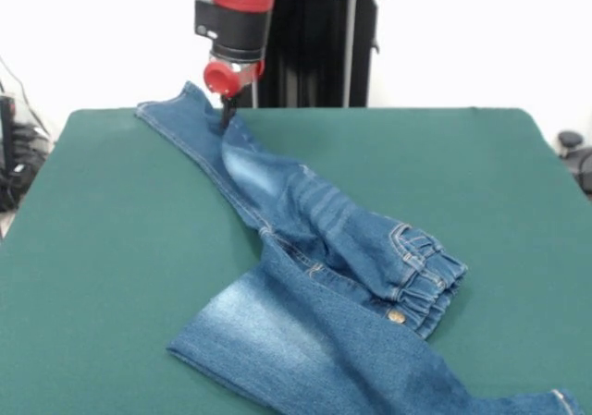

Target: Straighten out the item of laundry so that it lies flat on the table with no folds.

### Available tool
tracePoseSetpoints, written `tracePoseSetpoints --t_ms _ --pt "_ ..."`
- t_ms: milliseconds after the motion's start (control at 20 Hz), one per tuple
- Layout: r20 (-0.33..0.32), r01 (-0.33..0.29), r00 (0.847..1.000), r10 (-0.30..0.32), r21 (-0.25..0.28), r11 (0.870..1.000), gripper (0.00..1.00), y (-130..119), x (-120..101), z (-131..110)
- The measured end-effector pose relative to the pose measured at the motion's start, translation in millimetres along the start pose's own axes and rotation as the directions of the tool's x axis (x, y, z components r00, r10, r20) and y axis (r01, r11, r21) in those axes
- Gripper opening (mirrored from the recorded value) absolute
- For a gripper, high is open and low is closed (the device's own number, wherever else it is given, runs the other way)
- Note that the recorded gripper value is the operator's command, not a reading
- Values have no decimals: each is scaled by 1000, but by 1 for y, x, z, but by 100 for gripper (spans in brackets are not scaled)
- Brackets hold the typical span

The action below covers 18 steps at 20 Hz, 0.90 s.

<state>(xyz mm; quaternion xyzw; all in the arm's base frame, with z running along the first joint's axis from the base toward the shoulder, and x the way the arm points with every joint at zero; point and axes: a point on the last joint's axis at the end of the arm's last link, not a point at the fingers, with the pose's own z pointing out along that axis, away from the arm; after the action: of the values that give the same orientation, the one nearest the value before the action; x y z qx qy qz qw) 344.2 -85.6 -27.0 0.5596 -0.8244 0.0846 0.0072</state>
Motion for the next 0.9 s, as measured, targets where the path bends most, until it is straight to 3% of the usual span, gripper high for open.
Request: tracePoseSetpoints --t_ms 400,900 --pt "-16 -16 1000 17 59 998 0 12 -12 -2" --pt "-40 -53 998 56 87 995 0 3 15 1"
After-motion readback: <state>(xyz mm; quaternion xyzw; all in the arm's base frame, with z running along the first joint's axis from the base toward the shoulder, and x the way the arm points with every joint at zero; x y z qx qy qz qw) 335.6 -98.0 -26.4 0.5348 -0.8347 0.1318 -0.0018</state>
